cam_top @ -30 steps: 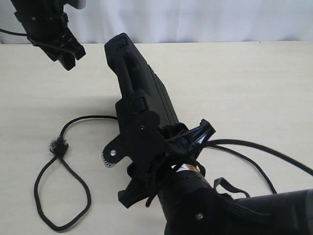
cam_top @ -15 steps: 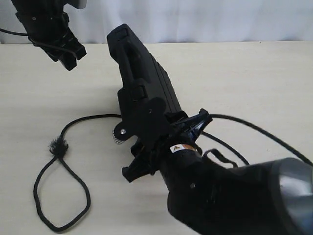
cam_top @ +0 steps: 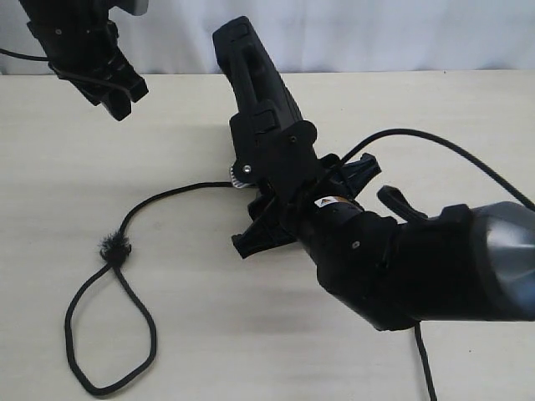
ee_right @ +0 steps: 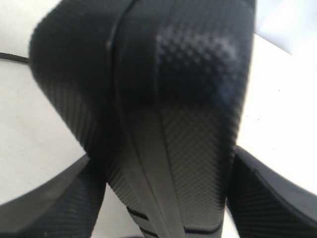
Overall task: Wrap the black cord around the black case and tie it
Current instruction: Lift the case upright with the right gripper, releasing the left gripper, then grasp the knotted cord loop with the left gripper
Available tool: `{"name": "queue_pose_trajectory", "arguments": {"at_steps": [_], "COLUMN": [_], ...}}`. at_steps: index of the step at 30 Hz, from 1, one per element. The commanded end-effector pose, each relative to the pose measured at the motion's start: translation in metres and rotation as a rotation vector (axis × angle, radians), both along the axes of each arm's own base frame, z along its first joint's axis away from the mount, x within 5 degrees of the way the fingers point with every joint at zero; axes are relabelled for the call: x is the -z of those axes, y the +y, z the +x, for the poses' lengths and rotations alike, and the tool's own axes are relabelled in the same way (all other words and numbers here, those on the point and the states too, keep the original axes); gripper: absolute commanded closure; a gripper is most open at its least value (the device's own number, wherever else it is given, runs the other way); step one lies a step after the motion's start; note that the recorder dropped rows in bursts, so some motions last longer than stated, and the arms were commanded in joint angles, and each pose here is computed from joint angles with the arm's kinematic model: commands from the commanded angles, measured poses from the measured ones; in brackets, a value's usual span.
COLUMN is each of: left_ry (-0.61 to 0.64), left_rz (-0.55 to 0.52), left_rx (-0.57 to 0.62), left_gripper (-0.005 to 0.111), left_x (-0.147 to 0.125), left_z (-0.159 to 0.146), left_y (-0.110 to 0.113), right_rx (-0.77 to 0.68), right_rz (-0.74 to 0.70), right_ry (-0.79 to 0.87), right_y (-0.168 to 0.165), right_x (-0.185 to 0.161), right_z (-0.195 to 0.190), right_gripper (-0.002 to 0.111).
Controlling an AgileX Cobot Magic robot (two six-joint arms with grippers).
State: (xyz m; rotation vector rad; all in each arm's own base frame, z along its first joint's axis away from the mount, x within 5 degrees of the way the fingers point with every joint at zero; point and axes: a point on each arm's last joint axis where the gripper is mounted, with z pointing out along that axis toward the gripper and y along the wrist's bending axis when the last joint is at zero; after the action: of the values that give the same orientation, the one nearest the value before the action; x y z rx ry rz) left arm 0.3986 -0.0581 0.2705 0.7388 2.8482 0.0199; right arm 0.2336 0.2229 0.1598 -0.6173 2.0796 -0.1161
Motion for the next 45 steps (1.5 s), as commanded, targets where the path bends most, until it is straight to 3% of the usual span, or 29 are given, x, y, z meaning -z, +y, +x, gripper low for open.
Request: {"name": "queue_pose_trajectory", "arguments": {"at_steps": [1, 16, 25, 28, 31, 35, 42, 45], "left_ry": [-0.007, -0.018, -0.164, -0.176, -0.137, -0.012, 0.267, 0.250], "left_rz": [-0.011, 0.031, 0.148, 0.144, 0.186, 0.250, 0.317, 0.359], "left_rx": [0.001, 0.084, 0.240, 0.348, 0.474, 0.661, 1.108, 1.257], "left_gripper": [0.065, 0.065, 0.065, 0.065, 0.065, 0.065, 0.065, 0.065], "left_x": [-0.002, -0.004, -0.055, -0.063, -0.054, -0.022, 0.042, 0.063], "left_z": [-0.001, -0.001, -0.029, -0.047, -0.070, -0.099, -0.136, -0.141], "left_y": [-0.002, 0.001, -0.023, -0.039, -0.050, -0.050, -0.034, -0.029], "right_rx": [0.064, 0.068, 0.070, 0.071, 0.071, 0.067, 0.037, 0.037], "right_rz": [0.063, 0.065, 0.064, 0.063, 0.063, 0.061, 0.035, 0.035], "right_ry": [0.175, 0.178, 0.175, 0.173, 0.173, 0.171, 0.160, 0.160], "right_y": [-0.005, -0.006, -0.006, -0.006, -0.006, -0.006, -0.005, -0.005], "right_x": [0.024, 0.024, 0.024, 0.024, 0.024, 0.024, 0.023, 0.023], "right_z": [-0.006, -0.006, -0.006, -0.006, -0.006, -0.006, -0.006, -0.006], "right_gripper": [0.104, 0.104, 0.104, 0.104, 0.104, 0.104, 0.104, 0.104]}}
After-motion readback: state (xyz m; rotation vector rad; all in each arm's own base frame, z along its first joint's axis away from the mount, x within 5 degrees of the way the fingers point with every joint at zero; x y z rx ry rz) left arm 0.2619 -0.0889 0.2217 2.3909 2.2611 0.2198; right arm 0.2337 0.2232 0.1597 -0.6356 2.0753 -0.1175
